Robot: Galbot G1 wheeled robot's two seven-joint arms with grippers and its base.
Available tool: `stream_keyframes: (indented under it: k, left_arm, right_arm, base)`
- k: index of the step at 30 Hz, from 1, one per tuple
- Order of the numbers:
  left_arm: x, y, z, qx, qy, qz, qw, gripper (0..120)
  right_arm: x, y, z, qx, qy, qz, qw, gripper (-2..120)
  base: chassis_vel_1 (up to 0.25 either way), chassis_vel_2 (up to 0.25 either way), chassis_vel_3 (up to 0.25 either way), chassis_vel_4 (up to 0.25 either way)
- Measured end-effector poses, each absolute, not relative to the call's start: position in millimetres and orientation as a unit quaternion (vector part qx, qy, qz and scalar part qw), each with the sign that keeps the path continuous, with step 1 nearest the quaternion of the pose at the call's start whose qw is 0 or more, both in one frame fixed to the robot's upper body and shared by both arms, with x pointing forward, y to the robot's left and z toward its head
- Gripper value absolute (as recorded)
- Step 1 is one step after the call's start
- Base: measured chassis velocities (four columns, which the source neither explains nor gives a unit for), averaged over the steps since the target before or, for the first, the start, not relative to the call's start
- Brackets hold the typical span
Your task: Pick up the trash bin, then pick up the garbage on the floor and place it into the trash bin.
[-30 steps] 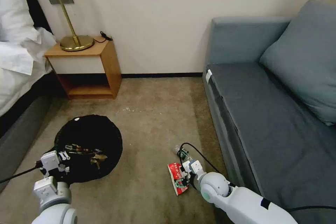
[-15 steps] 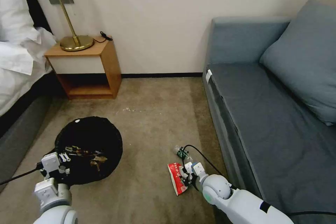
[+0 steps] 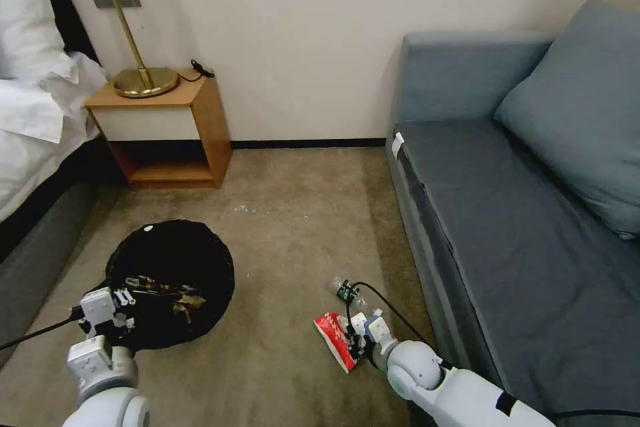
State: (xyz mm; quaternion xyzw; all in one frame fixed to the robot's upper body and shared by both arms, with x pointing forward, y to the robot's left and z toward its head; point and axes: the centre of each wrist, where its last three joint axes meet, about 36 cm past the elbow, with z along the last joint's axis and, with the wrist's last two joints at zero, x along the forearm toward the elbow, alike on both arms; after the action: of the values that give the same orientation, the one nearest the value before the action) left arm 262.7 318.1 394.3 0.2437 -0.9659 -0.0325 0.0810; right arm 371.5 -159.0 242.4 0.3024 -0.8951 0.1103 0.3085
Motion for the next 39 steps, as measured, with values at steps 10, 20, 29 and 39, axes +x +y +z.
stream_keyframes:
  k: [10, 20, 29, 39]
  left_arm:
    - [268, 318, 393, 0.235, -0.968, -0.026, 0.085, 5]
    - [267, 313, 394, 0.228, -0.969, -0.024, 0.091, 5]
    - [264, 306, 404, 0.223, -0.971, -0.013, 0.088, 5]
    - [264, 303, 406, 0.220, -0.971, -0.009, 0.089, 5]
  right_arm:
    - [424, -117, 298, 0.500, -0.862, -0.081, -0.004, 0]
    - [457, -55, 317, 0.562, -0.823, -0.056, -0.051, 0]
    - [442, -22, 304, 0.545, -0.836, -0.013, -0.055, 0]
    - [425, -6, 298, 0.508, -0.860, -0.005, -0.036, 9]
  base:
    - [0.000, 0.000, 0.000, 0.000]
    - [0.000, 0.000, 0.000, 0.000]
    - [0.000, 0.000, 0.000, 0.000]
    - [0.000, 0.000, 0.000, 0.000]
